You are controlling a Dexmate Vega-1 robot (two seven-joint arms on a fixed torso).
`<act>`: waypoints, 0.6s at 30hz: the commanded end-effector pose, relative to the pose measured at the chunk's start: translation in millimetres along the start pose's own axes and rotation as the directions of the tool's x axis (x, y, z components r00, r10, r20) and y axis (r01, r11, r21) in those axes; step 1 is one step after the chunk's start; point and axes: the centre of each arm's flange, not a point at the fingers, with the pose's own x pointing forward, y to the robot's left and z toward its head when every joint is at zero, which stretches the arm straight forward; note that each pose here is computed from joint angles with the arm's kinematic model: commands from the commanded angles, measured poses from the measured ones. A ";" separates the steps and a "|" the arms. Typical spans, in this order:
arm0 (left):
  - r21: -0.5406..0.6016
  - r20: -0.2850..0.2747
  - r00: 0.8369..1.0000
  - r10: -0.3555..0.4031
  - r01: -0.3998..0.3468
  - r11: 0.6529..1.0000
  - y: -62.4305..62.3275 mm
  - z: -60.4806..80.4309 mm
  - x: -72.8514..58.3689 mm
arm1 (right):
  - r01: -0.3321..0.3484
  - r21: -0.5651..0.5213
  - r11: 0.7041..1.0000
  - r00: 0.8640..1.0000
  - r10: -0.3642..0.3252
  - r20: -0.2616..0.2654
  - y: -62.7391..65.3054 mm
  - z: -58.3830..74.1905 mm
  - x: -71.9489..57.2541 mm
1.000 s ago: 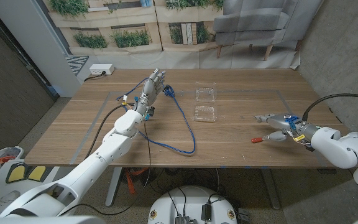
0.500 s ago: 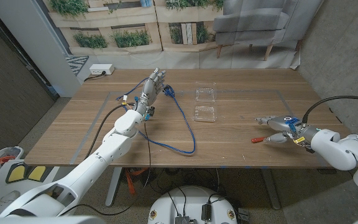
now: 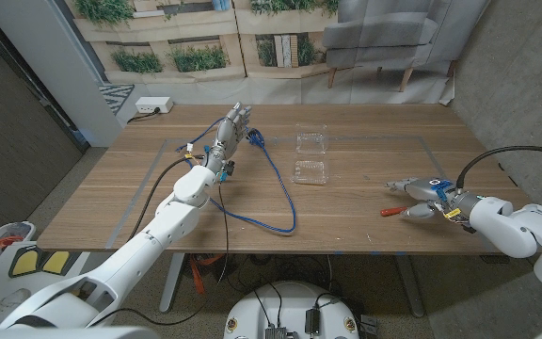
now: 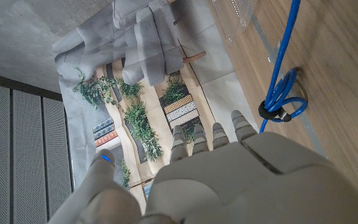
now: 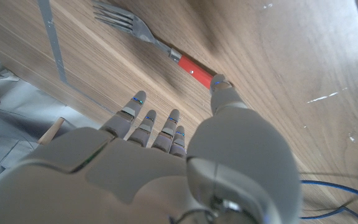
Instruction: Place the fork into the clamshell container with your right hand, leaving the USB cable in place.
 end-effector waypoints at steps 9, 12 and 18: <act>-0.003 -0.006 1.000 0.006 -0.006 1.000 -3.4 -1.1 -1.3 | -0.008 0.000 1.000 1.000 0.008 0.020 4.7 0.9 11.2; -0.005 -0.005 1.000 0.005 -0.005 1.000 -4.6 -1.7 -0.9 | -0.007 -0.001 1.000 1.000 0.007 0.022 4.4 0.7 11.6; -0.010 -0.001 1.000 0.004 -0.004 1.000 -7.5 -2.8 -0.3 | -0.006 0.008 1.000 1.000 0.006 0.024 6.0 1.2 11.6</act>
